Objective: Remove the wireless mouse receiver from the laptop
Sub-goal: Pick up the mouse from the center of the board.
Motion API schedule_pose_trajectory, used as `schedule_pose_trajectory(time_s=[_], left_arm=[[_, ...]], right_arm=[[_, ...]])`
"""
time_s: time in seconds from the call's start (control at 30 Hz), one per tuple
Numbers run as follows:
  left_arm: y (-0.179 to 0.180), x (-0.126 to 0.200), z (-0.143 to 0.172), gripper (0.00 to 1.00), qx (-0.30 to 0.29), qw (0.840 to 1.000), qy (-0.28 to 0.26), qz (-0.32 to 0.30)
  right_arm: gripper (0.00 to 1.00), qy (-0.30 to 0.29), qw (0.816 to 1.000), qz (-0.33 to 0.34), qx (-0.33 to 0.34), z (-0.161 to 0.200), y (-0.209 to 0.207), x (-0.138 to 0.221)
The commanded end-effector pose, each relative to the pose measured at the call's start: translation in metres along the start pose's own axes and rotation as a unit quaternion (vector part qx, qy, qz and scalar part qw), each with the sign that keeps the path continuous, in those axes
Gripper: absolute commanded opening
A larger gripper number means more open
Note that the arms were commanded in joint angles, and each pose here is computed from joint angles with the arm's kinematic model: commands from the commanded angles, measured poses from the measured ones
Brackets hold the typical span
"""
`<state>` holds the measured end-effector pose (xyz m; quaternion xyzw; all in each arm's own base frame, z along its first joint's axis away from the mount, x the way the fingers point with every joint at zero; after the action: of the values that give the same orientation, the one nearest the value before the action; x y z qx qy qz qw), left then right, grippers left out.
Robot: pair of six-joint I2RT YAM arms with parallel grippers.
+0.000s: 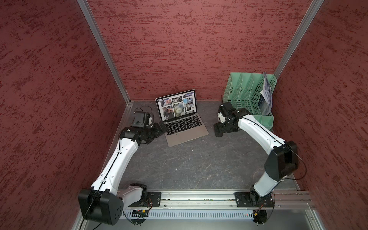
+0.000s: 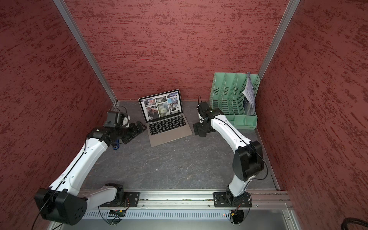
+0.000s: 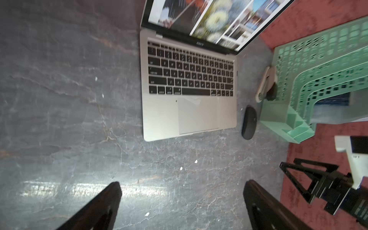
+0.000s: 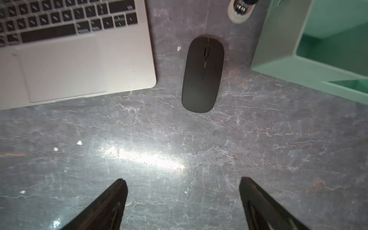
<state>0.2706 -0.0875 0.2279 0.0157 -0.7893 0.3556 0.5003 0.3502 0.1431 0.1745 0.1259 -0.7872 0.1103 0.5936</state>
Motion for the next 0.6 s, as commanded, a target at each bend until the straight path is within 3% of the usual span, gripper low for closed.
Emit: schedule_pose_trajectory(time_s=[0.0,0.27,0.37,0.57], left_arm=[[0.012,-0.003,0.004,1.0,0.014,0.999,-0.012,-0.047],[0.017,0.004,-0.017,1.0,0.006,0.996,-0.043,-0.084],[0.017,-0.003,-0.018,1.0,0.011,0.996,-0.035,-0.078],[0.024,-0.014,-0.013,1.0,0.014,0.996,-0.031,-0.079]], right_arm=[[0.97,0.004,1.0,0.013,0.001,-0.01,-0.003,-0.016],[0.98,-0.063,0.998,-0.02,0.02,-0.059,0.008,-0.029],[0.98,-0.034,0.999,0.005,0.014,-0.064,0.002,-0.039],[0.98,0.014,0.998,0.067,-0.004,-0.042,-0.016,-0.068]])
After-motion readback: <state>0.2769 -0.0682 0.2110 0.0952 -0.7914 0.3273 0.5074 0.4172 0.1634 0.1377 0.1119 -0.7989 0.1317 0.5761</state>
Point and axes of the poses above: each gripper's point midway between its finger pads, its own x axis back along the fingers, its own y axis along the line the jaws close on, z = x × y, the point moved 4 cm from there along x, back along the fingers, and after that the axes turned 7 degrees about x, right-handed, at the moved point
